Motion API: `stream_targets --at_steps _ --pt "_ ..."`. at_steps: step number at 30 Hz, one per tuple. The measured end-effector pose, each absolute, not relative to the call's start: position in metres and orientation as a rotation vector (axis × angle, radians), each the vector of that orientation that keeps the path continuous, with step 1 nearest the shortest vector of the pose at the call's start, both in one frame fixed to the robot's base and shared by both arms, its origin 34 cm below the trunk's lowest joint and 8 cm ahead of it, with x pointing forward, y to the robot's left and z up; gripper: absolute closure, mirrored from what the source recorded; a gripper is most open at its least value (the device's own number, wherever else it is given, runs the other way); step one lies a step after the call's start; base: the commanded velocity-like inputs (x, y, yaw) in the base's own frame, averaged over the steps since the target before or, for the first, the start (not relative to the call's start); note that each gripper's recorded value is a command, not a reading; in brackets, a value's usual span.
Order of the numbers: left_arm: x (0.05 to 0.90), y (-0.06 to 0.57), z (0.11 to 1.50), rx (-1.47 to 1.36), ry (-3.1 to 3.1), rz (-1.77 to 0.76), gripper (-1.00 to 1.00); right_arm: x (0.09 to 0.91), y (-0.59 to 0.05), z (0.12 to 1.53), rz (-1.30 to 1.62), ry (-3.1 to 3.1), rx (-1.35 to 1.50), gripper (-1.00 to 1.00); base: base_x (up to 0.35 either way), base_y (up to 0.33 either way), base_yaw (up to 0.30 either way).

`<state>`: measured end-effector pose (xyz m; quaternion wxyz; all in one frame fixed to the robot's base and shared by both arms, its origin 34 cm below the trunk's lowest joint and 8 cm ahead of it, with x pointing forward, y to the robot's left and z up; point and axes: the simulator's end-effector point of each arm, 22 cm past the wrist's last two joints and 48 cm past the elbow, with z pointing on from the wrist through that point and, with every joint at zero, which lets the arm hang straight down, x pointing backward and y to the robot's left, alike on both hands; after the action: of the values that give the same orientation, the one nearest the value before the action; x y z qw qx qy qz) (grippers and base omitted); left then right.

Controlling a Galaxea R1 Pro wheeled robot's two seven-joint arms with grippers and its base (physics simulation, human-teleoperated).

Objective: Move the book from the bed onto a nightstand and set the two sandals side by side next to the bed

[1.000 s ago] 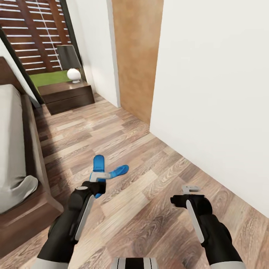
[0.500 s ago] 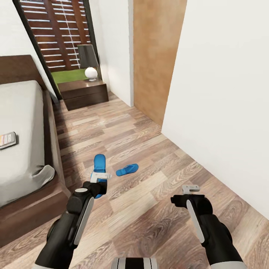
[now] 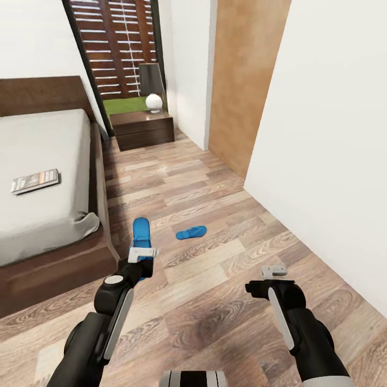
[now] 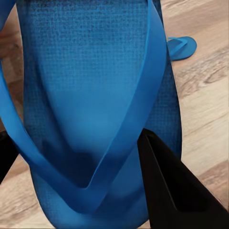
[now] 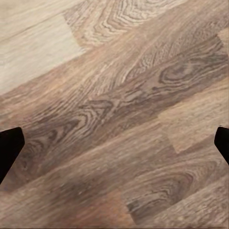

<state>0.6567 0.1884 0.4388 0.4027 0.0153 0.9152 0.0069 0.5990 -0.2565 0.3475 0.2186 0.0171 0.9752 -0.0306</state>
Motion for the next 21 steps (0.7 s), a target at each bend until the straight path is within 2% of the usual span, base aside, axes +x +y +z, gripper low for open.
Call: stream_targets --at_steps 6,10,21 --pt "0.6558 0.1882 0.4364 0.04 2.317 0.017 1.0 0.5993 -0.2573 0.3479 -0.088 2.697 0.047 -1.0 -0.221 -0.213 0.237" --pt "0.6553 0.1879 0.4357 0.04 2.32 0.017 1.0 0.5995 -0.2575 0.3485 -0.088 2.696 0.047 -1.0 -0.069 -0.249 0.237" --pt "0.6547 0.1865 0.4353 0.042 2.323 0.015 1.0 0.5997 -0.2576 0.3491 -0.088 2.695 0.047 -1.0 0.205 -0.214 0.237"
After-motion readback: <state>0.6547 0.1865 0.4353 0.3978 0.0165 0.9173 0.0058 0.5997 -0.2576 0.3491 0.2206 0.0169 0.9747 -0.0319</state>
